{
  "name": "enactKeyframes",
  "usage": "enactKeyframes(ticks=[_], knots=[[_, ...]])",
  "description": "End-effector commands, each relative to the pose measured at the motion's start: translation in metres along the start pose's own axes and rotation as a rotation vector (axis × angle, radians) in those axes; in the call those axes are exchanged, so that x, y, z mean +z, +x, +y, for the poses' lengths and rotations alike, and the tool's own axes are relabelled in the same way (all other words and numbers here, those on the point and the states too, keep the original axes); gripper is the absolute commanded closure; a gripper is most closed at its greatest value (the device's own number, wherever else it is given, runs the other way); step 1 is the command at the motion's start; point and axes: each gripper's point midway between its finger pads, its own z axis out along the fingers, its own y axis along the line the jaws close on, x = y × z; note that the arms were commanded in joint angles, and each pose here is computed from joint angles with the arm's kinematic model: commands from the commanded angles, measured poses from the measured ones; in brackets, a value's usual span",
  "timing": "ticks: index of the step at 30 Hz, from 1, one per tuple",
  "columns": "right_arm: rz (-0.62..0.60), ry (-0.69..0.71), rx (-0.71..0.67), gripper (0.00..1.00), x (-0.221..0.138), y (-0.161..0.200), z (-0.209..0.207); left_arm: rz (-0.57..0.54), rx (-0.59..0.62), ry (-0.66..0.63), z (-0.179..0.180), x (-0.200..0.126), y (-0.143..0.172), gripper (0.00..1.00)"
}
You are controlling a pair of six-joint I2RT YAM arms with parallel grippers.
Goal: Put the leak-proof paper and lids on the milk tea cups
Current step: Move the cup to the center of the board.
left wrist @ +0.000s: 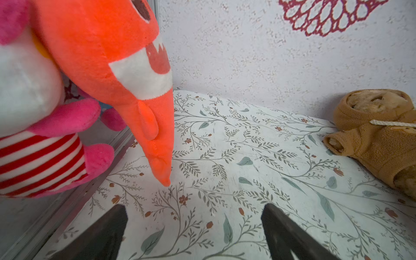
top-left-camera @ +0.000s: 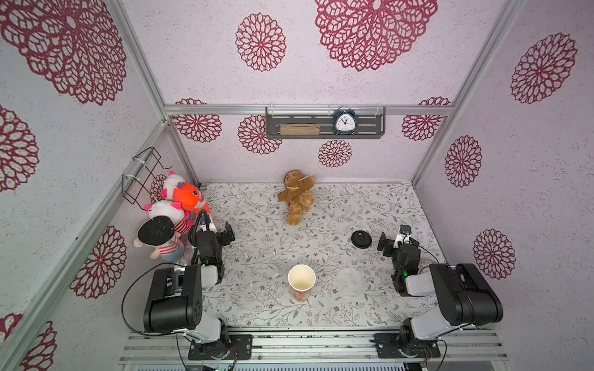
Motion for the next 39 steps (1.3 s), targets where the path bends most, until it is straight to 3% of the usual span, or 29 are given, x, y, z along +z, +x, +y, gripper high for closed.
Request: enactKeyframes(ticks=[1, 39], knots=[[-0.045, 0.000, 0.010, 0.01, 0.0021, -0.0139, -0.0008, 0.004, 0.024, 0.006, -0.0014, 0.0008, 0.0026, 0.03], [-0.040, -0.008, 0.008, 0.01, 0.0022, -0.0147, 0.0002, 0.004, 0.024, 0.006, -0.0015, 0.0007, 0.0025, 0.03]])
